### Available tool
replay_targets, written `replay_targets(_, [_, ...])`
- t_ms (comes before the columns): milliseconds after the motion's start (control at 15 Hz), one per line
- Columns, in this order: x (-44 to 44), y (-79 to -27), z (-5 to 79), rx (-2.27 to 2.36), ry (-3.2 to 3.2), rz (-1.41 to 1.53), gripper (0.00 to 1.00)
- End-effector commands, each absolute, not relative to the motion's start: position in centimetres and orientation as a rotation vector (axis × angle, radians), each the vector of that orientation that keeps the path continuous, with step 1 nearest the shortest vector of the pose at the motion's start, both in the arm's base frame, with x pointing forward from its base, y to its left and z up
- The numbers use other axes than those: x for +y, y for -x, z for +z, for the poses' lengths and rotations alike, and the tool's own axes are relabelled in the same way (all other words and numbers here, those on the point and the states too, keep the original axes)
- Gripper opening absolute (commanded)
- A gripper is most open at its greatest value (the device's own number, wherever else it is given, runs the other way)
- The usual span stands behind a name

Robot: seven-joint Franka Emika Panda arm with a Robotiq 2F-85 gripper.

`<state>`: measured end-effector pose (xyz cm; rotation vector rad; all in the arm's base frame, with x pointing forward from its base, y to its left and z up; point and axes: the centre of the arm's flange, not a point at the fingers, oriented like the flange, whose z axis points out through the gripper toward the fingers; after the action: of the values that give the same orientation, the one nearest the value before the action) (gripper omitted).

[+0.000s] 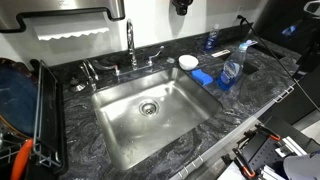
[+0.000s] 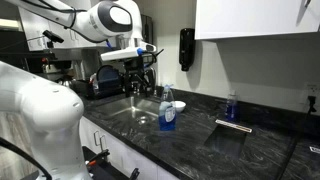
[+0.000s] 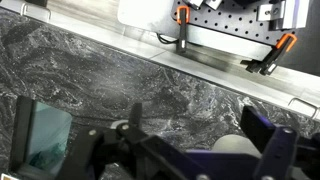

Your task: Pick the soap bottle and put it in the sink

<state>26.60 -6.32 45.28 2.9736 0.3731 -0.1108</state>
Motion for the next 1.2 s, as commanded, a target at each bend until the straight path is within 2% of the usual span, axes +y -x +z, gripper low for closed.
replay_targets(0, [-6.3, -26.6, 45.3, 0.373, -2.974, -0.111, 1.0])
replay_targets(400, [-3.4, -29.0, 42.7, -0.056, -3.028, -0.056, 1.0])
replay_targets(1133, [-0.9, -33.5, 40.7, -0.644, -2.875, 0.416, 1.0])
